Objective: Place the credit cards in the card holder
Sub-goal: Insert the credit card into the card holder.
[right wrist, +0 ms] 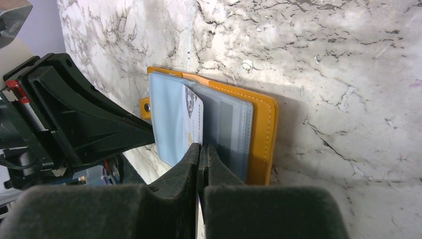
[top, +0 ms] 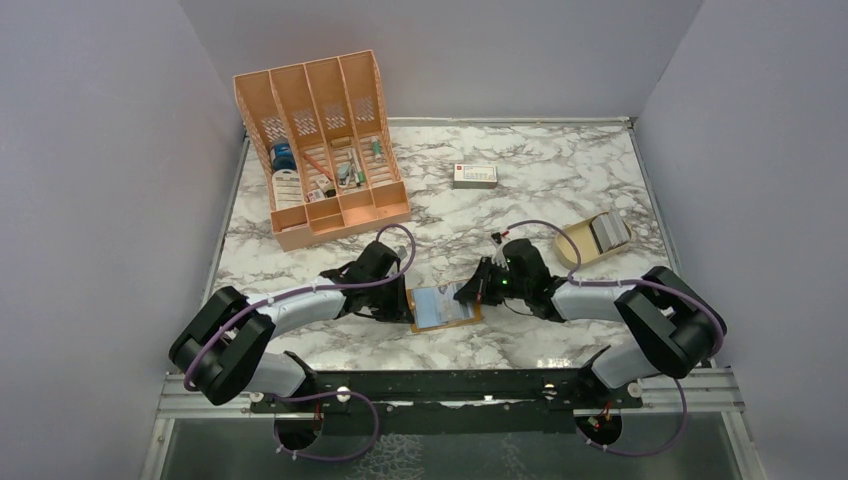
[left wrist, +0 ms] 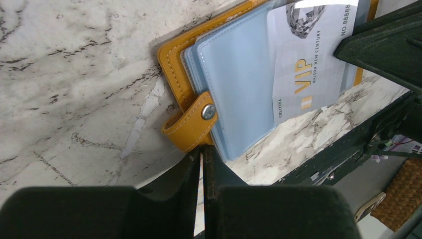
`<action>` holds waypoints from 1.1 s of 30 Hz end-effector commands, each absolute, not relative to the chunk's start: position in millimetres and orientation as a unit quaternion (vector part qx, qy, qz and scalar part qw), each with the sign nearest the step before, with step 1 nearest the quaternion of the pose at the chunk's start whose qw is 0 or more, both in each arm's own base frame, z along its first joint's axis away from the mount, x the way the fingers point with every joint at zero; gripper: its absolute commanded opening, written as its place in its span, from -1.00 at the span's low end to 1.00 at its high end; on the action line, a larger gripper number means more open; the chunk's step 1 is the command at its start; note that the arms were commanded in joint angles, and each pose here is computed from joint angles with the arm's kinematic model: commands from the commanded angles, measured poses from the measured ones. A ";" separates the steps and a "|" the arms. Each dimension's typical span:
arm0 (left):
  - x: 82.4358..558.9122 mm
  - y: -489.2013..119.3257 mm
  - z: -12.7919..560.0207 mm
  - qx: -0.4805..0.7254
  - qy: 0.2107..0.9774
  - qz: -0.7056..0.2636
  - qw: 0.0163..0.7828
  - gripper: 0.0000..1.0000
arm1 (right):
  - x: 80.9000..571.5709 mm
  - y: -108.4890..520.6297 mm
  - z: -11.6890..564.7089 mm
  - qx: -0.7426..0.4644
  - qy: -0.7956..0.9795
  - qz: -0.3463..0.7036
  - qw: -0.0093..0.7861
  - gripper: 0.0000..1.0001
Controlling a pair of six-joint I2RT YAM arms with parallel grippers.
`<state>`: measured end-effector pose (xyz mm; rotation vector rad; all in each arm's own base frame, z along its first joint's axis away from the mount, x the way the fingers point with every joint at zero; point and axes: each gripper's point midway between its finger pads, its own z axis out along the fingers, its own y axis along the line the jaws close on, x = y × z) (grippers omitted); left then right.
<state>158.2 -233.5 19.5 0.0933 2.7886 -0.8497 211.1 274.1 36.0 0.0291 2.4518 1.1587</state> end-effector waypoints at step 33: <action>160.2 -227.5 13.9 0.040 0.956 -0.267 0.116 -0.80 | 227.3 267.8 22.4 -0.169 0.890 0.323 0.274 -0.99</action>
